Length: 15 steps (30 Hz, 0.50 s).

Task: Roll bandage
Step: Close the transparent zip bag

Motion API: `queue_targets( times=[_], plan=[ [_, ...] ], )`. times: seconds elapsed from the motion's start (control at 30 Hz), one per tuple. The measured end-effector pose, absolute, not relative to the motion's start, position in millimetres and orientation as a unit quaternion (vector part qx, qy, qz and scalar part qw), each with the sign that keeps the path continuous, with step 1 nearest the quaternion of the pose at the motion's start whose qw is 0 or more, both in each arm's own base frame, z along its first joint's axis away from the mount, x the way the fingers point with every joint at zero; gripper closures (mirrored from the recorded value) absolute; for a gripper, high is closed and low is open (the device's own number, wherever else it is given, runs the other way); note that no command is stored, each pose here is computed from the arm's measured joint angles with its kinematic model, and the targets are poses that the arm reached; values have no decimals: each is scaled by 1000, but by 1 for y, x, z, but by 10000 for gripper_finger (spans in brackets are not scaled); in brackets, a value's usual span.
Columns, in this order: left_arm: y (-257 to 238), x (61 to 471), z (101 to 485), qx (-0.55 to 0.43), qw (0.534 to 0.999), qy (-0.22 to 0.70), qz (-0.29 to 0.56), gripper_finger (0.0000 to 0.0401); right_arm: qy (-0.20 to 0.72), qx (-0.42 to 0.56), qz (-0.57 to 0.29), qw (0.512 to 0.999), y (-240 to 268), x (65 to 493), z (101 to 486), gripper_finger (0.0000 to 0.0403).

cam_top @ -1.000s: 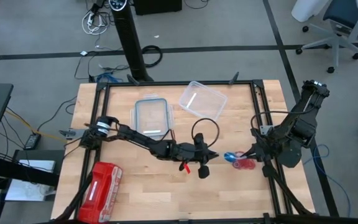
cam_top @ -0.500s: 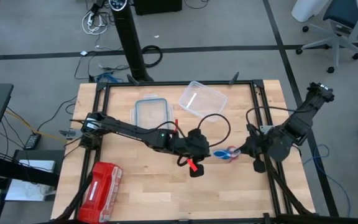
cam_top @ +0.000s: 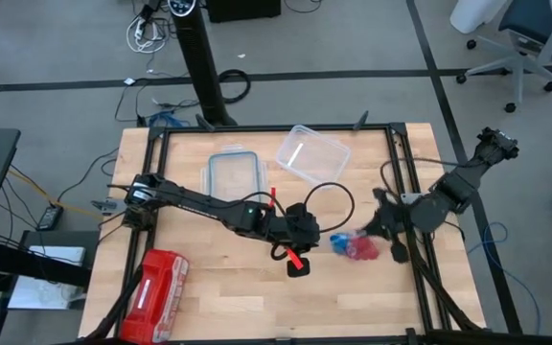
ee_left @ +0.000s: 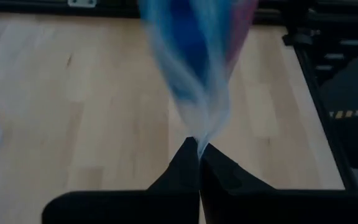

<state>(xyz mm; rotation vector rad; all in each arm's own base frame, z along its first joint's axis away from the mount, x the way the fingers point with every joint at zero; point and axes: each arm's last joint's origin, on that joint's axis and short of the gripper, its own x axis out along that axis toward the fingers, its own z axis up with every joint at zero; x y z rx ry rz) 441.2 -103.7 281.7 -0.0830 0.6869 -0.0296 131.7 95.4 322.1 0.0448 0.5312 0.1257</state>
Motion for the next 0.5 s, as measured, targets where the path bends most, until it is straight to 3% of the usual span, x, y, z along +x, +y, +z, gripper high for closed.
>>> queue_targets(
  times=[0.03, 0.13, 0.2, 0.3, 0.43, 0.5],
  plan=[
    [-106, 440, 281, -39, 940, 339, -18, 401, 269, 16, 91, 959, 98, 133, 322, 401],
    [-105, 441, 281, -39, 940, 339, -18, 401, 267, 34, 12, 963, 89, 133, 319, 402],
    [-107, 440, 280, -38, 938, 343, -21, 401, 282, 36, 75, 956, 92, 136, 320, 401],
    [-106, 440, 280, -37, 938, 344, -20, 401, 278, 50, 10, 959, 86, 138, 317, 402],
    [-106, 438, 278, -38, 934, 355, -27, 401, 301, 58, 111, 945, 91, 142, 317, 401],
    [-106, 440, 279, -40, 936, 349, -31, 401, 299, 53, 113, 946, 89, 143, 318, 401]
  ],
)
